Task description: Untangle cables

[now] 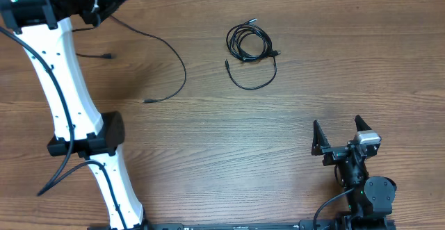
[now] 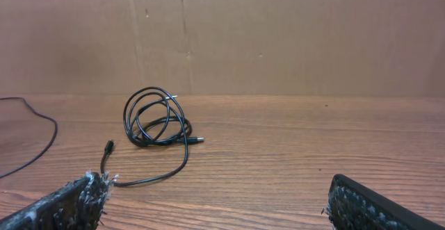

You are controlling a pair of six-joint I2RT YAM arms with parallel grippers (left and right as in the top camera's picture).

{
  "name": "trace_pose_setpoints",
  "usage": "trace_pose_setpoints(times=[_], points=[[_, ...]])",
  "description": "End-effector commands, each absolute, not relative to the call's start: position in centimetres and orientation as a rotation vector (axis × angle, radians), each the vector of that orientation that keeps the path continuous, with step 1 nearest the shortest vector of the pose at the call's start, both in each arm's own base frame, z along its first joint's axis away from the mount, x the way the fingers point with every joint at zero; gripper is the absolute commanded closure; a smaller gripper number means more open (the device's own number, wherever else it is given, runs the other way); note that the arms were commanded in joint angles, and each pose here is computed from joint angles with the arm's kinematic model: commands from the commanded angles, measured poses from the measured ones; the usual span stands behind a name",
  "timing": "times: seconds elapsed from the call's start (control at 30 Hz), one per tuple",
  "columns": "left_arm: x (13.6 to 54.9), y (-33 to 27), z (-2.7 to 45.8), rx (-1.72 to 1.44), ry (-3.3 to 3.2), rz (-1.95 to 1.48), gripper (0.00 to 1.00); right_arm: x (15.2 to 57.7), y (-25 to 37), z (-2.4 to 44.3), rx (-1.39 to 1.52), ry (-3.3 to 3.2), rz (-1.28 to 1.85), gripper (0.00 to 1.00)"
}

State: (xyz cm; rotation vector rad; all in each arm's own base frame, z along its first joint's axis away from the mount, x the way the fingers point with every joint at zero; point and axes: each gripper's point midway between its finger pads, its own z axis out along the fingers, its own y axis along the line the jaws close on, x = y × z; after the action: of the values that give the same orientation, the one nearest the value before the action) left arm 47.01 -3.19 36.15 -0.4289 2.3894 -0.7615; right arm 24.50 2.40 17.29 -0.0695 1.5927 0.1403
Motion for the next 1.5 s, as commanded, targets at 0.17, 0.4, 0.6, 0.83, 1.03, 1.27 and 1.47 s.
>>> trace_pose_setpoints(times=[0.17,0.4,0.6,0.83,1.03,1.27,1.47], points=[[46.1,-4.0,32.2,-0.438,2.556,-0.401,0.07,24.6,2.3,17.0,-0.068,1.595,0.131,0.0],[43.7,-2.1,28.0,-0.486,2.734,-0.218,0.0,24.6,2.3,17.0,-0.068,1.595,0.131,0.0],[39.6,0.2,27.3,-0.552,2.806,-0.121,0.0,24.6,2.3,17.0,-0.068,1.595,0.131,0.0],[34.6,-0.3,27.1,-0.525,2.874,-0.131,0.0,24.6,2.3,17.0,-0.068,1.595,0.131,0.0],[31.5,-2.1,24.6,-0.473,3.001,-0.143,0.0,24.6,2.3,17.0,-0.068,1.595,0.131,0.0],[29.2,-4.9,20.6,-0.379,3.168,-0.148,0.0,24.6,2.3,17.0,-0.068,1.595,0.131,0.0],[29.2,-6.3,17.8,-0.306,3.198,-0.139,0.0,24.6,2.3,17.0,-0.068,1.595,0.131,0.0]])
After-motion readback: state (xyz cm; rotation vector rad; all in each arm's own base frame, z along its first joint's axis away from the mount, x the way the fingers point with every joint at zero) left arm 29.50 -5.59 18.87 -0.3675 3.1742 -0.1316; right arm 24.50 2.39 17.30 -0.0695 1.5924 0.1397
